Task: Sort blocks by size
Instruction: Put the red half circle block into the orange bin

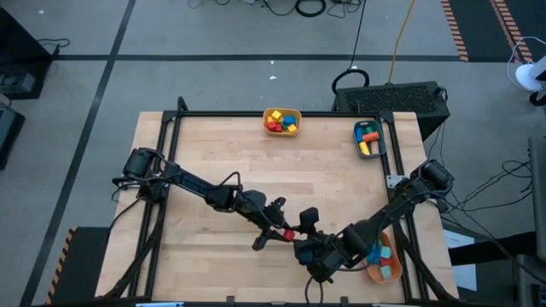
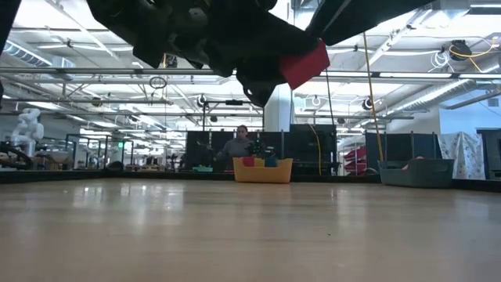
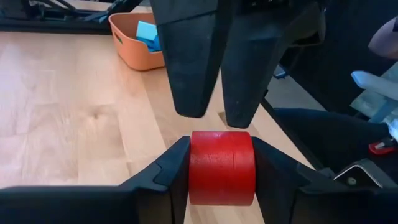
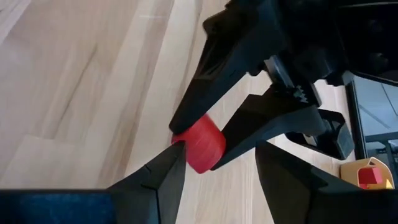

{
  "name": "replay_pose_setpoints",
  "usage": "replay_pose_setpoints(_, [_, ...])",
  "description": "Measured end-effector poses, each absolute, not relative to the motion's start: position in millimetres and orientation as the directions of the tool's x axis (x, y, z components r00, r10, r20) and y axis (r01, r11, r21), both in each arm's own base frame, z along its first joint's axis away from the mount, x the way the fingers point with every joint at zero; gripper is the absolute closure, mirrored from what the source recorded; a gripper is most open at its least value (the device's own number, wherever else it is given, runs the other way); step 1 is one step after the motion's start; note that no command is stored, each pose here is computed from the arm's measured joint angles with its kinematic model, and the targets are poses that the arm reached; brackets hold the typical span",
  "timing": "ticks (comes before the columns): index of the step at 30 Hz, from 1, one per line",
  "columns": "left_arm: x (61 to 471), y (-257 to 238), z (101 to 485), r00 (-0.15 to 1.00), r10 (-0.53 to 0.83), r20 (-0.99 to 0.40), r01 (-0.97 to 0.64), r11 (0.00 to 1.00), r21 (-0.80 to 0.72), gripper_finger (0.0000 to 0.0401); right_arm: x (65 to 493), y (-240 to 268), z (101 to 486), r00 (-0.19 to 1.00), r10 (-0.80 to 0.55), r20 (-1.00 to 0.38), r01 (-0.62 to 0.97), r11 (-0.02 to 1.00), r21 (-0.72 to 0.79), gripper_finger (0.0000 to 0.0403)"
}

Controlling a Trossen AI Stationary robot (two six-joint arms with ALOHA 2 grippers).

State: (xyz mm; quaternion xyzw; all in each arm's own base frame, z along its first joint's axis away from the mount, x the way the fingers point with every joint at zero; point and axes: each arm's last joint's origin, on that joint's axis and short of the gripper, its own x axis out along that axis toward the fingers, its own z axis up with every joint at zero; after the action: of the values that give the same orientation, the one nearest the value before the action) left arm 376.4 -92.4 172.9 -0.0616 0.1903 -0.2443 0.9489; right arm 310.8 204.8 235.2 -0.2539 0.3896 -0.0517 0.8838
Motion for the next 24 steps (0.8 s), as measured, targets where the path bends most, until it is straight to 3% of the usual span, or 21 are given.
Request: replay_pose_setpoints(24, [375.9,-95.3,173.3,0.810,-0.492,-0.320,0.443,0.870,-0.217,0.0260,318.7,201.7,227.5,0.671,-0.256,-0.696,-0.293,0.770,-0.566,0.0225])
